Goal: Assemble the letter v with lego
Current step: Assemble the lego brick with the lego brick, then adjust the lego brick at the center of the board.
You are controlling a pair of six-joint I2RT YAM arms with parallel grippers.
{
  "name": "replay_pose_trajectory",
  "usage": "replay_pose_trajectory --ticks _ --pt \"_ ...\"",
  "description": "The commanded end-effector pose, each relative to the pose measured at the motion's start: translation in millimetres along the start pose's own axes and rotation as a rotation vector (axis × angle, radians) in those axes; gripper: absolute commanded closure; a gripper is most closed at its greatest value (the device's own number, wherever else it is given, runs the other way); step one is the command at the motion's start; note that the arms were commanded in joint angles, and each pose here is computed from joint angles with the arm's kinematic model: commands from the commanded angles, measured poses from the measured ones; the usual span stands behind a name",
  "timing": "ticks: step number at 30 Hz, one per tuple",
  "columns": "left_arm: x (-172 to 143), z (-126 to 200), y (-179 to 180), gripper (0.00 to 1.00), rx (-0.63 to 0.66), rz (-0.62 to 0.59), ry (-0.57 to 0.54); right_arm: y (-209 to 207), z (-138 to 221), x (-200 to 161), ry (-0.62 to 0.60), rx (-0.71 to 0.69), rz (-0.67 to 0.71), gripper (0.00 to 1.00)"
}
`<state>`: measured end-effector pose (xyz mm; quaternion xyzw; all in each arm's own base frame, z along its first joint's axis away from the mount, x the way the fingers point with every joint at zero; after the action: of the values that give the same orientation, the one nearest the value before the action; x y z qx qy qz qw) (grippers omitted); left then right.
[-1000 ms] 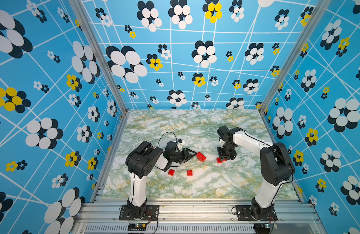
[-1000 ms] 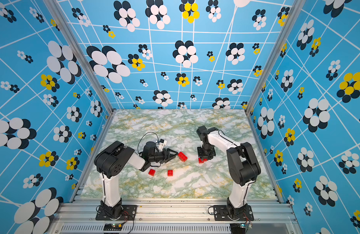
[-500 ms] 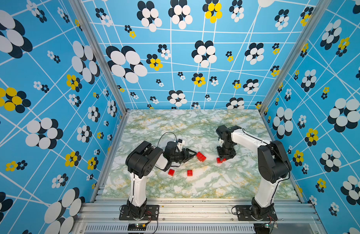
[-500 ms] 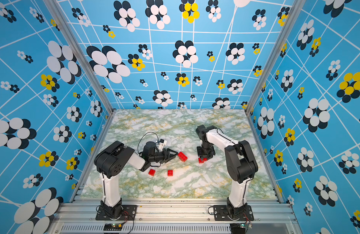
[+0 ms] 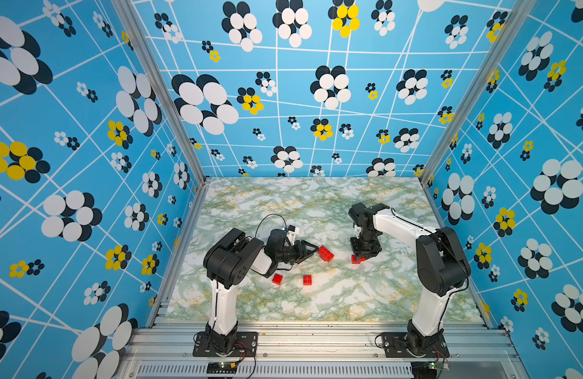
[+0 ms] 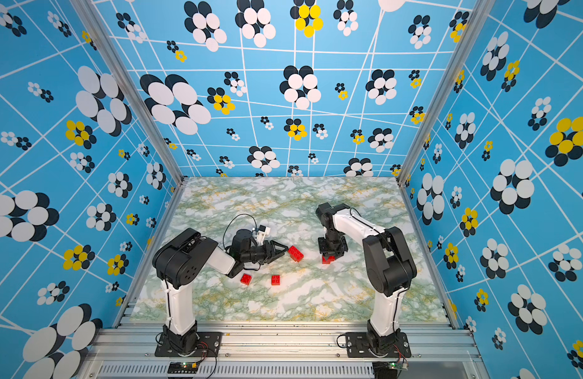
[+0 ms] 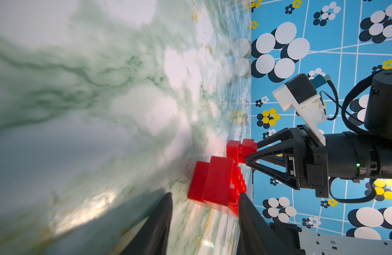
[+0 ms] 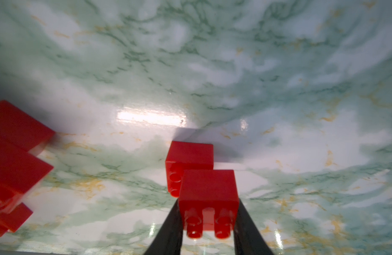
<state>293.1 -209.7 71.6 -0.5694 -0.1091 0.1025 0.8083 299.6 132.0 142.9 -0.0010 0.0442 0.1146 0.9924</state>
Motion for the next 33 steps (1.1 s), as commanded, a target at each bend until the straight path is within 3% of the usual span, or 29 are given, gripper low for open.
replay_pose_trajectory --ticks 1,15,16,19,21,28,33 --pt "-2 4 6 0.50 0.037 0.015 -0.002 -5 -21 -6 0.068 -0.074 -0.045 0.75" --pt "-2 3 4 0.50 0.033 0.007 -0.001 -11 -20 -5 0.067 -0.035 -0.104 0.73" --pt "-2 3 4 0.50 0.034 0.006 -0.002 -11 -20 -5 0.064 -0.033 -0.104 0.71" --pt "-2 3 2 0.49 0.034 0.004 -0.006 -10 -6 -5 0.018 -0.021 -0.093 0.44" --pt "-1 3 0 0.49 0.029 0.004 -0.005 -10 5 -5 -0.014 -0.010 -0.084 0.32" --pt "3 8 -11 0.47 0.021 -0.016 -0.018 -9 43 0 -0.121 -0.022 0.002 0.24" --pt "9 17 -20 0.47 0.035 -0.032 -0.035 18 61 3 -0.184 -0.048 0.248 0.22"
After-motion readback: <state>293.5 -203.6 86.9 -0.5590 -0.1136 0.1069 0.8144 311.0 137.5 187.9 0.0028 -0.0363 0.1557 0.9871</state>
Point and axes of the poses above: each gripper's point midway between its finger pads, its own z axis back along the fingers, its own y axis along the line the jaws close on, x = y × z, the point moved 10 cm from there along z, back along the fingers, and after that the axes turned 7 degrees about z, right-handed, at the moved point
